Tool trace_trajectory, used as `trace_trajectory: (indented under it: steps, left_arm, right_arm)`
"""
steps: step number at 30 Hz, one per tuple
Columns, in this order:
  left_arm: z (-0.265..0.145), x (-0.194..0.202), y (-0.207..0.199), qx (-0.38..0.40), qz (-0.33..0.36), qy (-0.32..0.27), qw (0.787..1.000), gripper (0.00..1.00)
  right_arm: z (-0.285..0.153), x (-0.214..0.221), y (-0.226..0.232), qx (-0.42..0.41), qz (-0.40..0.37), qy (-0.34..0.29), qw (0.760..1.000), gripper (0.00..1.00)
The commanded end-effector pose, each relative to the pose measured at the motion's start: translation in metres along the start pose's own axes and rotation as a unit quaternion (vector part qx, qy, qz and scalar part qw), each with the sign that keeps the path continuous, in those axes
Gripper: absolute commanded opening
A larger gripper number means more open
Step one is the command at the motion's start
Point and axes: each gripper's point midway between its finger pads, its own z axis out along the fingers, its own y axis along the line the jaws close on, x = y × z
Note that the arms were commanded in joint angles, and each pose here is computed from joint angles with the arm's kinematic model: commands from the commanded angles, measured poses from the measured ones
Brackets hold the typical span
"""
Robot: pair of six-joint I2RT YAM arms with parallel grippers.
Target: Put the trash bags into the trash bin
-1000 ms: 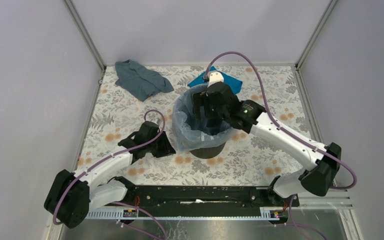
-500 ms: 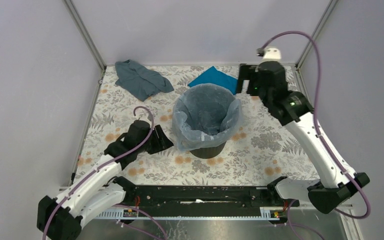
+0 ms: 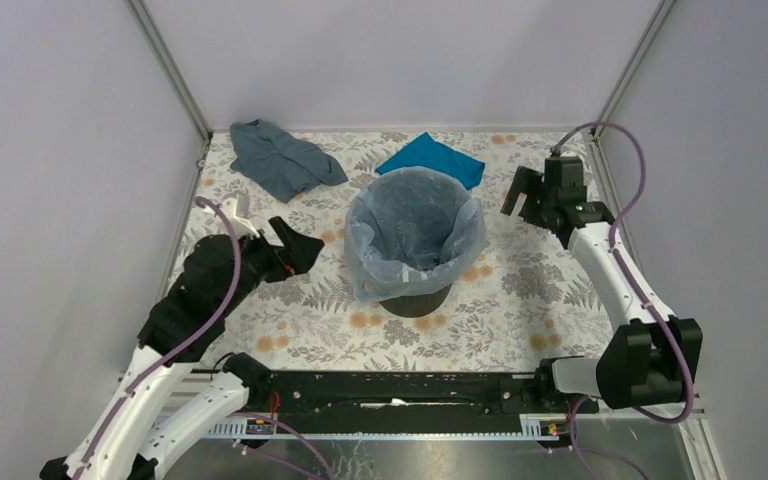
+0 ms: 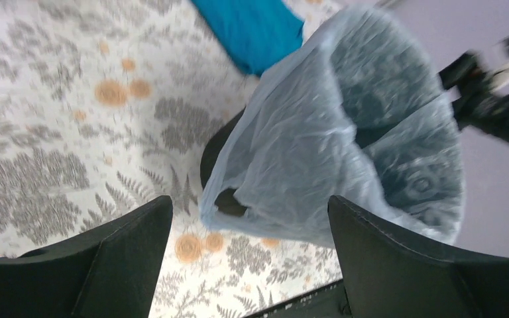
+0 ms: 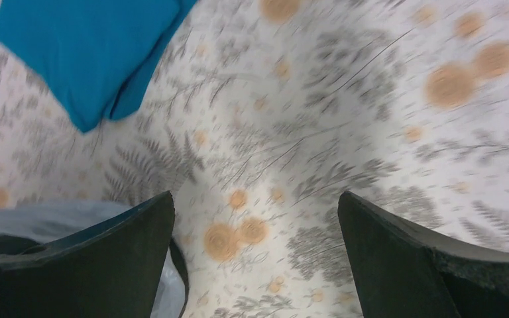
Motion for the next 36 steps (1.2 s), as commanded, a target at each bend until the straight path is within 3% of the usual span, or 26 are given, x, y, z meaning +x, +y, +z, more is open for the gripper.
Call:
trace_trajectory:
  steps: [1, 11, 15, 23, 31, 36]
  left_arm:
    - [-0.022, -0.048, -0.018, 0.013, 0.054, -0.076, 0.996, 0.92]
    - [-0.055, -0.109, -0.045, 0.022, 0.106, -0.159, 0.981, 0.95]
    - [-0.062, -0.117, -0.047, 0.018, 0.115, -0.171, 0.978, 0.96]
    - [-0.072, -0.125, -0.053, 0.028, 0.109, -0.183, 0.977, 0.96]
    - [-0.098, -0.144, -0.069, 0.054, 0.108, -0.215, 0.969, 0.97]
    - [-0.114, -0.156, -0.078, 0.064, 0.112, -0.231, 0.964, 0.97]
  right_arm:
    - [0.01, 0.024, 0.053, -0.153, 0.037, 0.023, 0.987, 1.0]
    - [0.016, 0.094, 0.095, -0.23, 0.159, 0.108, 0.954, 0.96]
    - [0.003, 0.113, 0.141, -0.291, 0.22, 0.134, 0.921, 0.95]
    - [-0.009, 0.146, 0.211, -0.295, 0.364, 0.143, 0.872, 0.95]
    - [-0.033, 0.198, 0.34, -0.36, 0.32, 0.214, 0.85, 0.94]
    - [-0.035, 0.227, 0.389, -0.359, 0.353, 0.217, 0.836, 0.94]
